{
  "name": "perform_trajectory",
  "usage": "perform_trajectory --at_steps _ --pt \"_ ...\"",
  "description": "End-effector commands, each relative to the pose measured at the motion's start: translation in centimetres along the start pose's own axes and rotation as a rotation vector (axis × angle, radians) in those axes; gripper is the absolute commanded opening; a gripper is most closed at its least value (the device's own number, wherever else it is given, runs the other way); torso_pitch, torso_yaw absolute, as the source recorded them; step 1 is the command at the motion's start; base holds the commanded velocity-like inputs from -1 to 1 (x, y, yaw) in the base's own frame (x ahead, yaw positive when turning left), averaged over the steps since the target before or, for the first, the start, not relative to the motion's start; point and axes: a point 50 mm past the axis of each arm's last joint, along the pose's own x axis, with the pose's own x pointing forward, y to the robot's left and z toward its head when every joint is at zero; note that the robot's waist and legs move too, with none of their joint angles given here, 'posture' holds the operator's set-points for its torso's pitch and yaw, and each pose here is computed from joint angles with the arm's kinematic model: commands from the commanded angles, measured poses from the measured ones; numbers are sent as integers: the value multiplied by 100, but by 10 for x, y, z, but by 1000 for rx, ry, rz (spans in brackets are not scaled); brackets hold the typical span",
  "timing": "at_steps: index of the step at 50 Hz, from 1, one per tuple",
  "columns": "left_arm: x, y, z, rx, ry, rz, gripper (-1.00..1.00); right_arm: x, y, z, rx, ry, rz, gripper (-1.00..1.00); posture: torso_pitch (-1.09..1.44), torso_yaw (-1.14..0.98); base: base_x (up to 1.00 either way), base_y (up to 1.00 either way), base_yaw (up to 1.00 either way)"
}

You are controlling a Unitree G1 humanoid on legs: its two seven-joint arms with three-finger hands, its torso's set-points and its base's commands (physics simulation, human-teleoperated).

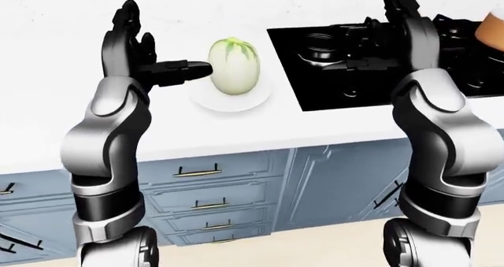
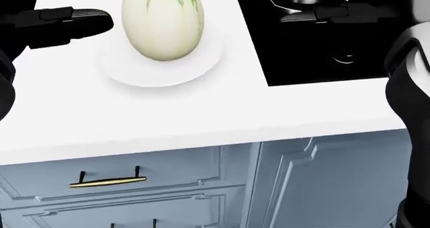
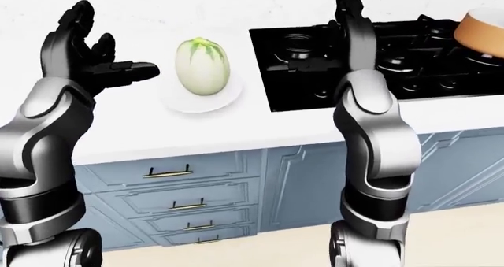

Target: Pick the zucchini from the plate and place it in the pan.

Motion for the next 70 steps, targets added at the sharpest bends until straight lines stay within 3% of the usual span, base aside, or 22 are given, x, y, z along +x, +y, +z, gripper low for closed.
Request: perform_trajectory --at_steps 1,50,61,70 --pt "-1 -1 16 -5 -76 -4 100 -2 -1 18 4 -88 -3 100 0 0 0 0 0" --pt "-1 -2 16 -4 -72 -8 100 0 2 14 -10 -76 7 100 0 0 4 6 0" --pt "-1 -1 15 -4 -71 -7 100 0 2 13 -18 -73 2 100 0 0 0 0 95" --pt "-1 -1 15 -4 -71 -6 100 0 1 12 -30 -60 -13 100 0 0 0 6 0"
